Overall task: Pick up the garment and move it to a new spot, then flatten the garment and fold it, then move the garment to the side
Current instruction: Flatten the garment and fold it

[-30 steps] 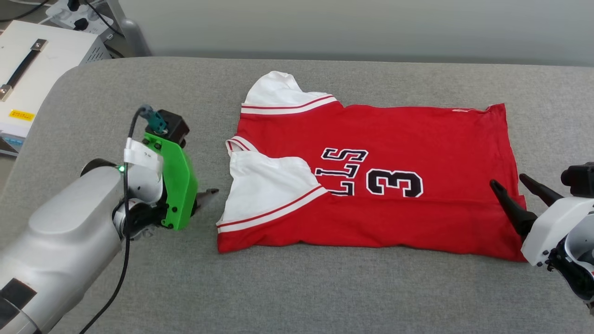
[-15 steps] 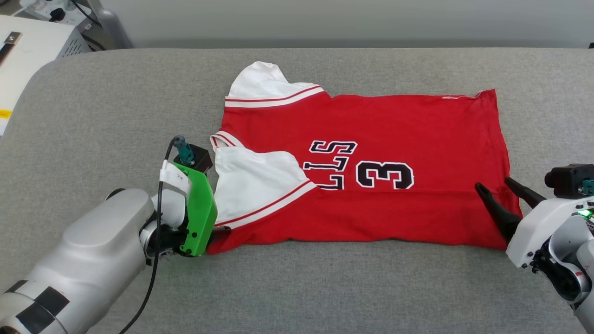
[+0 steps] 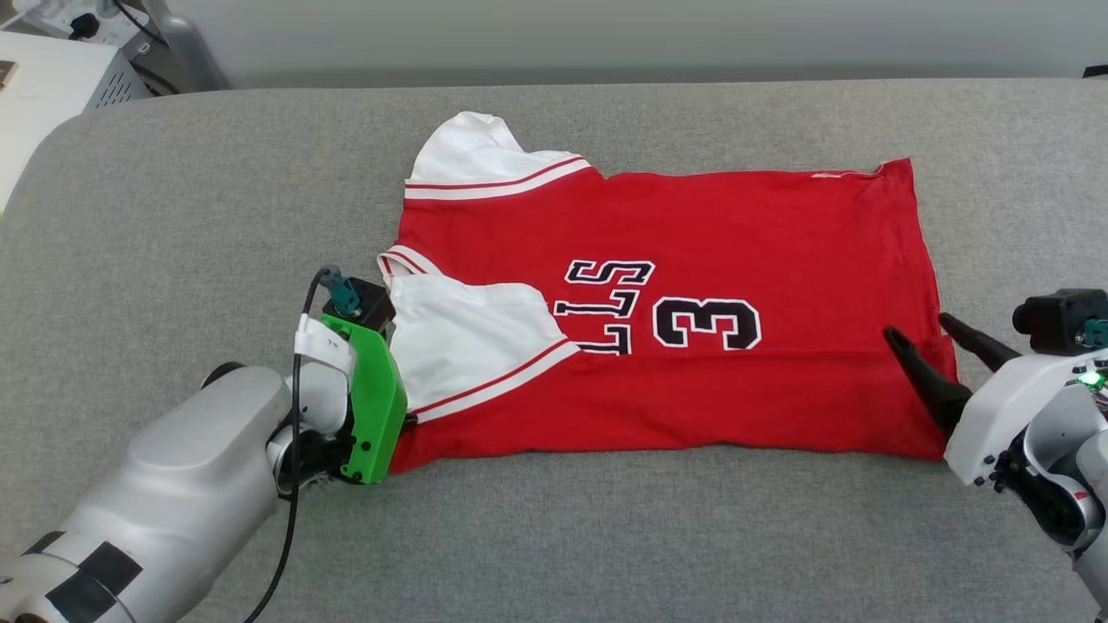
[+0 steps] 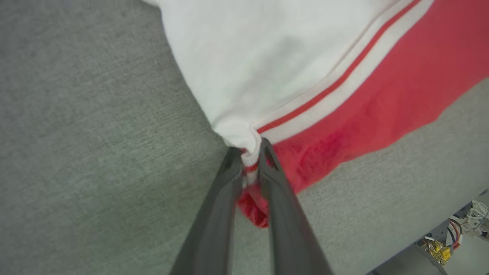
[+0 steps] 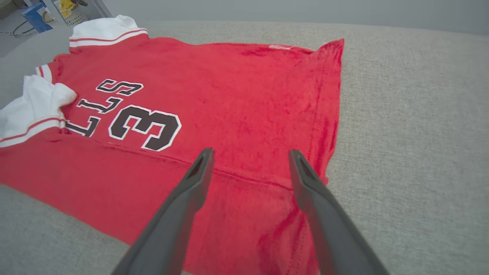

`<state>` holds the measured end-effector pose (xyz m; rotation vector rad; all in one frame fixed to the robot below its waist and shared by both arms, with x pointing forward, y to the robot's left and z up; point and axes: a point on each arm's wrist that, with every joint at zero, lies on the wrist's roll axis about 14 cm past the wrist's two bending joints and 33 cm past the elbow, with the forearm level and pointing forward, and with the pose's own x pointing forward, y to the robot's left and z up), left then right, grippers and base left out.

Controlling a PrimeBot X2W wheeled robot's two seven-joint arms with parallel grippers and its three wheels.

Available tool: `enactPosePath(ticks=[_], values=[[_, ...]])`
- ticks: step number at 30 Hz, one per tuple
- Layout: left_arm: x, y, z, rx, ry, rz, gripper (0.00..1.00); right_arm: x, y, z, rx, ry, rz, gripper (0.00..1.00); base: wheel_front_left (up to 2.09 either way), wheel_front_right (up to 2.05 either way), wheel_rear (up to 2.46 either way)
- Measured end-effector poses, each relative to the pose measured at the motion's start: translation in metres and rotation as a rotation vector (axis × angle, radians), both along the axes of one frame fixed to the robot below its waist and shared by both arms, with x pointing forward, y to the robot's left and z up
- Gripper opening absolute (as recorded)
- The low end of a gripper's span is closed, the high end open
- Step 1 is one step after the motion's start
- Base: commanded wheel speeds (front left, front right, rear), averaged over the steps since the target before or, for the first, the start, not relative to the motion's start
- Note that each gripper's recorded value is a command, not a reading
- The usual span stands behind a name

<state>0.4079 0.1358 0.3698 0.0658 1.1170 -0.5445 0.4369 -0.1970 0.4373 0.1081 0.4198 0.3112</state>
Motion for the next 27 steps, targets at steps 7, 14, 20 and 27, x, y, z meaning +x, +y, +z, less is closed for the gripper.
enactPosePath(ticks=[7,14,20,27], values=[[0.005,-0.007,0.027,-0.055,-0.119,-0.027,0.0,0.012,-0.017,0.038,-0.116,-0.053,0.038,1.0,0.0,0.0,0.0],[0.007,-0.004,0.046,-0.08,-0.197,-0.047,0.0,-0.001,-0.035,0.028,-0.271,0.189,0.09,1.0,0.0,0.0,0.0],[0.006,-0.007,0.045,-0.086,-0.211,-0.07,0.0,-0.017,-0.043,0.002,-0.311,0.4,0.102,1.0,0.0,0.0,0.0],[0.007,-0.006,0.037,-0.095,-0.196,-0.056,0.0,-0.03,-0.038,-0.042,-0.249,0.544,0.07,1.0,0.0,0.0,0.0]])
